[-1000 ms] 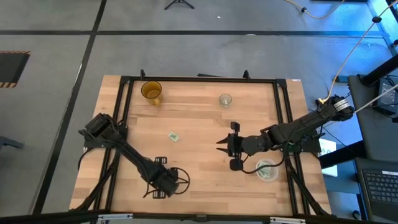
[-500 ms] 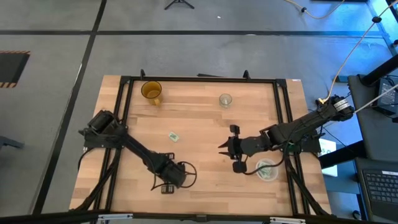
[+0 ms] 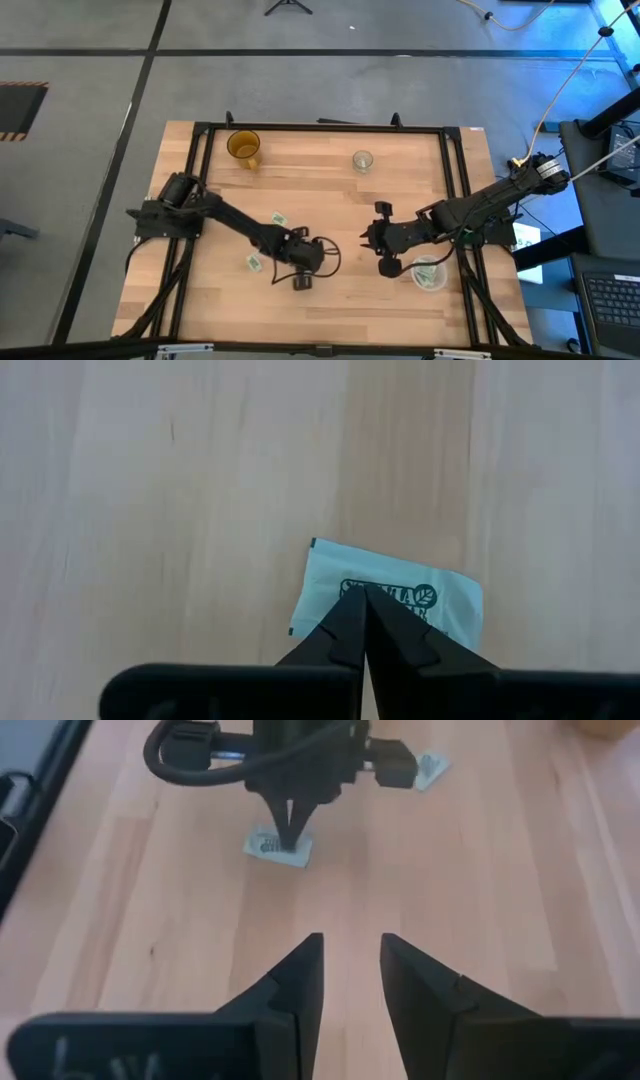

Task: Pick and place Stevia / Truvia into bins
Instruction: Put the stevia packet into the transparent container

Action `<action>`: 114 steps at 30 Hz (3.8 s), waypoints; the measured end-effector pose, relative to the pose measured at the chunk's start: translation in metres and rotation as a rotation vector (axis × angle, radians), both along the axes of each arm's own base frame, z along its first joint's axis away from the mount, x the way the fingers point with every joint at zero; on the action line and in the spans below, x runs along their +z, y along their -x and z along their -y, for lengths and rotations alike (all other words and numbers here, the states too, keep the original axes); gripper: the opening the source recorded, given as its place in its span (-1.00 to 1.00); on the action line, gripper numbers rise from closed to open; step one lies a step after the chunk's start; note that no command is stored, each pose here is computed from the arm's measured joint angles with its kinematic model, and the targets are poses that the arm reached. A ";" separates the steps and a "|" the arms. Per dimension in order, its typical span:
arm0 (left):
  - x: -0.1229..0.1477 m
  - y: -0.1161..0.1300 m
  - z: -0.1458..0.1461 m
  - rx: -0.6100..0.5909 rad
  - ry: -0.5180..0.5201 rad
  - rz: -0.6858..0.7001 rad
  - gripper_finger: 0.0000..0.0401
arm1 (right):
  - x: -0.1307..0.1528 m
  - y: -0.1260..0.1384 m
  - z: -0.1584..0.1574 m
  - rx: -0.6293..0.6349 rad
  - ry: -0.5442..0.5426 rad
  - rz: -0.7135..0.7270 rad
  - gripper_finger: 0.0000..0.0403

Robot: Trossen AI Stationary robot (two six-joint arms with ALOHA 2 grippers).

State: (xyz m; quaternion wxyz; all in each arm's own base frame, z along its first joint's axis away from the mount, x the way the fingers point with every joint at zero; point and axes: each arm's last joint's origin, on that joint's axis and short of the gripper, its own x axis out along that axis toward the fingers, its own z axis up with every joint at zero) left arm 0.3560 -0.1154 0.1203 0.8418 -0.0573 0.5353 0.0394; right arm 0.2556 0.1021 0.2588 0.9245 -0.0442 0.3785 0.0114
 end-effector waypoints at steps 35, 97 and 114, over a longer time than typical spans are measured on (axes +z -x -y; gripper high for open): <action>-0.007 -0.039 -0.069 0.314 0.164 0.219 -0.99 | -0.113 -0.055 -0.034 0.092 0.114 -0.173 -0.47; -0.006 -0.042 -0.068 0.331 0.263 0.226 -0.98 | -0.158 -0.068 -0.032 -0.022 0.375 -0.149 -0.71; -0.006 -0.042 -0.068 0.324 0.257 0.227 -0.98 | -0.158 -0.067 -0.034 -0.034 0.353 -0.148 -0.98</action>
